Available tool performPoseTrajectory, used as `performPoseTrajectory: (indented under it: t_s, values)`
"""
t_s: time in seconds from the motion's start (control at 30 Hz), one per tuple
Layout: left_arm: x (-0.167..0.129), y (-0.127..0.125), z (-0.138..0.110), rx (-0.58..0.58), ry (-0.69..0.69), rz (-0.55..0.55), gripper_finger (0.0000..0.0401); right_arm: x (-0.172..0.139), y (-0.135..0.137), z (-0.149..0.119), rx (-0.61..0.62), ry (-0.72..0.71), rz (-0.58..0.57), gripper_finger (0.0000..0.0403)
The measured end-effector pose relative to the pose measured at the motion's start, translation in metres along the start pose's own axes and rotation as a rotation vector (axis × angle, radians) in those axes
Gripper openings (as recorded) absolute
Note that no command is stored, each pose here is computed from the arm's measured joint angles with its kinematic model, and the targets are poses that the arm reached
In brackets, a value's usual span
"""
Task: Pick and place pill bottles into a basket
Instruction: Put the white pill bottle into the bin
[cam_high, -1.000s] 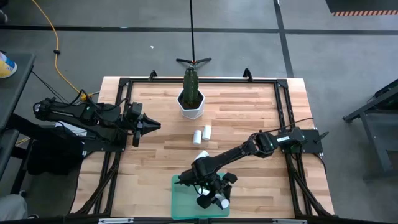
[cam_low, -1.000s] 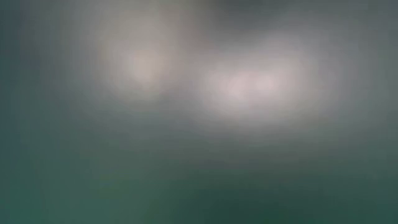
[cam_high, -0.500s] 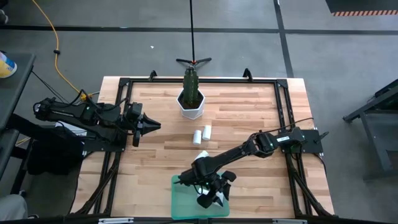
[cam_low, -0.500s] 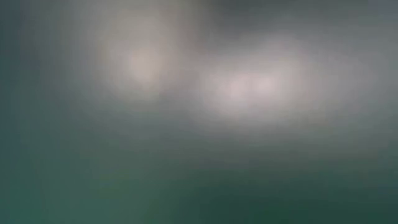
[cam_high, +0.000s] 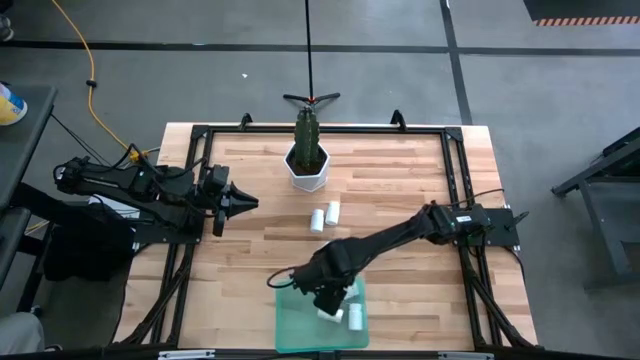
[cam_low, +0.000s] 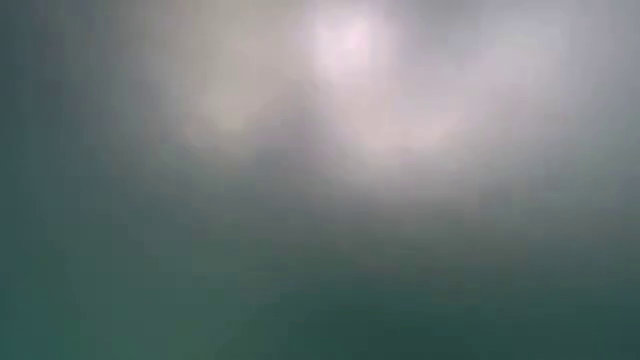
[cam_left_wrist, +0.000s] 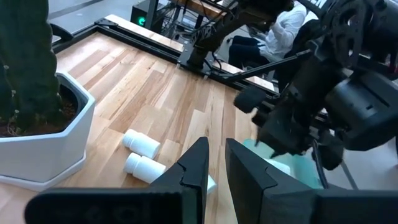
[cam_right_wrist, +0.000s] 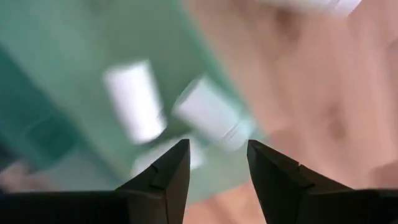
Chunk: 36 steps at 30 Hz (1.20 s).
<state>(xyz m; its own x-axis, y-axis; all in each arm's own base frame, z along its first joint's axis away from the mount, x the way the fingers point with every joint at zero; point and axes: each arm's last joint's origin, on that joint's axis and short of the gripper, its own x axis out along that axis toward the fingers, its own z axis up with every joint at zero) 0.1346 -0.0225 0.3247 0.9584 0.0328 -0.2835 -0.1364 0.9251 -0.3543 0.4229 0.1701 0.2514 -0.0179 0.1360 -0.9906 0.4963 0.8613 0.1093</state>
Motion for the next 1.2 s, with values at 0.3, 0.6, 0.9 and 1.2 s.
performPoseTrajectory:
  t_s: [0.3,0.6,0.9,1.2]
  values:
    - [0.0,0.0,0.0,0.0,0.0,-0.002,0.009,-0.003,-0.004,0.006,-0.456,-0.147,-0.154,0.0152]
    - [0.0,0.0,0.0,-0.031,-0.003,0.003,0.009,-0.001,-0.012,0.014,-0.955,-0.17,-0.406,0.0152]
    - [0.0,0.0,0.0,-0.056,-0.004,0.005,0.009,0.029,-0.038,0.029,-0.981,0.014,-0.408,0.0152]
    - [0.0,0.0,0.0,-0.055,-0.004,0.006,0.009,0.049,-0.054,0.046,-0.926,0.048,-0.31,0.0172]
